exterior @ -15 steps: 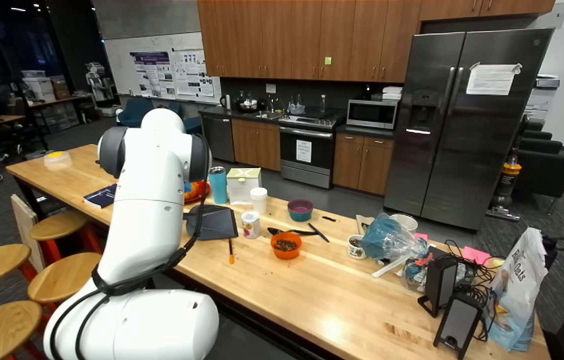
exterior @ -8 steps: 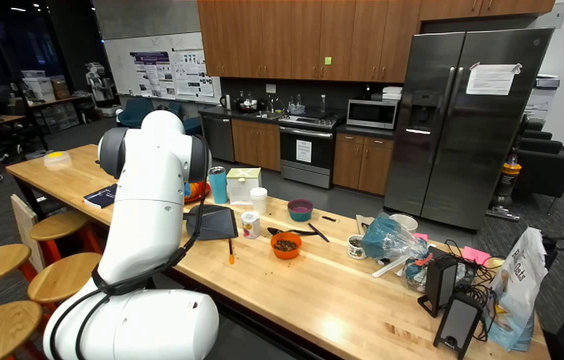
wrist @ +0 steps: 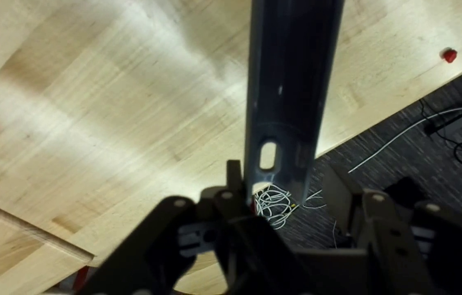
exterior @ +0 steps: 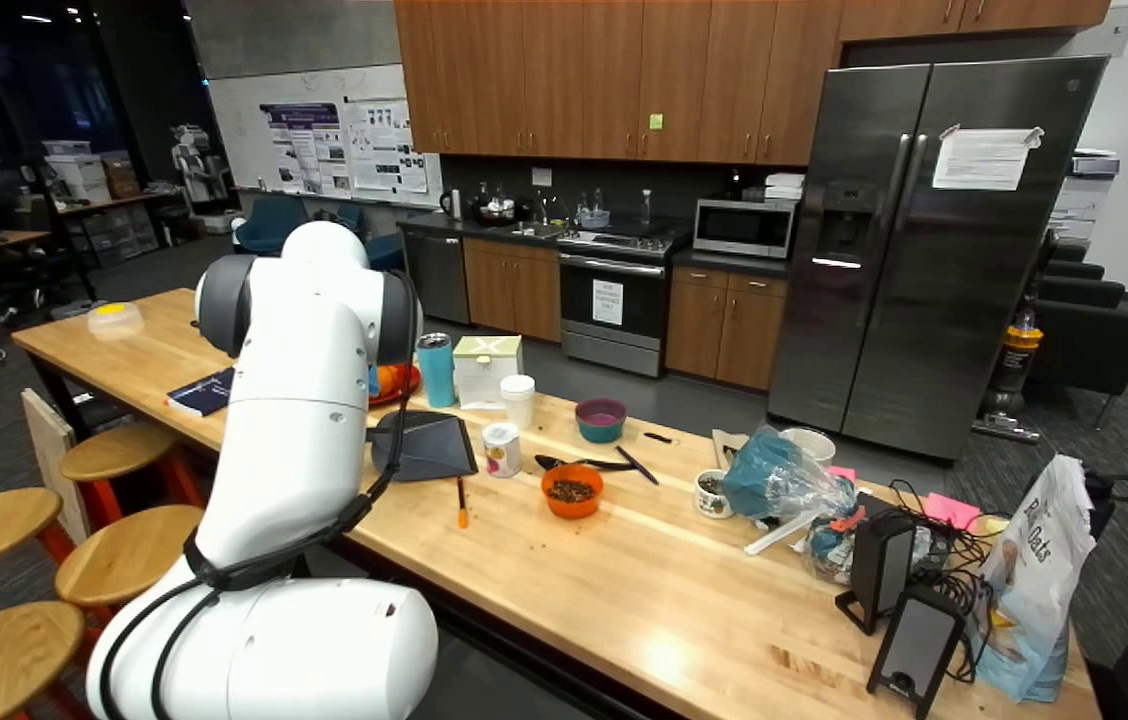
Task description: Move the dust pan to the right
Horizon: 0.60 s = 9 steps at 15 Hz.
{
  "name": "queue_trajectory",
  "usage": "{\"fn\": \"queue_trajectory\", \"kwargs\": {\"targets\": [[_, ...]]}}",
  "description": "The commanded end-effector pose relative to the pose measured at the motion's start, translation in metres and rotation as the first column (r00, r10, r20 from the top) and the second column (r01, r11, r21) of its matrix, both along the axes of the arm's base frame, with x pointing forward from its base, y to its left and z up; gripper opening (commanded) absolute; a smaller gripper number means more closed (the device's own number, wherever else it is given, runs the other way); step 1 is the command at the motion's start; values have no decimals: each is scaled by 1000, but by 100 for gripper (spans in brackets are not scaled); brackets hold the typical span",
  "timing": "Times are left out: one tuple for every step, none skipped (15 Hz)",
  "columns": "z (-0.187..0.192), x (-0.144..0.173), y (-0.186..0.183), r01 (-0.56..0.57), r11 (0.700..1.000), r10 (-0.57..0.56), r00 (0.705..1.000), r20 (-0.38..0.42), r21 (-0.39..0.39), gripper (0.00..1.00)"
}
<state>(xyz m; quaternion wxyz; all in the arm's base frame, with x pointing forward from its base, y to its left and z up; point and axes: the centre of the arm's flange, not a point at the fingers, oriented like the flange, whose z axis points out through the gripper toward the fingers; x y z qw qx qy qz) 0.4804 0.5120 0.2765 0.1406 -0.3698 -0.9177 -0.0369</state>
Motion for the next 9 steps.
{"fn": "queue_trajectory", "kwargs": {"targets": [[3, -6, 1, -28, 1000, 28, 1000, 9, 2, 23], [4, -6, 2, -33, 999, 33, 999, 10, 2, 17], [4, -6, 3, -31, 1000, 31, 999, 7, 1, 47], [4, -7, 3, -32, 999, 32, 999, 7, 1, 55], [5, -7, 2, -30, 1000, 30, 1000, 5, 1, 56], [5, -8, 2, -29, 1000, 29, 1000, 4, 0, 60], [7, -9, 2, -26, 1000, 26, 1000, 2, -1, 66], [7, -10, 2, -24, 1000, 24, 1000, 2, -4, 73], [8, -11, 1, -26, 1000, 26, 1000, 5, -8, 78]]}}
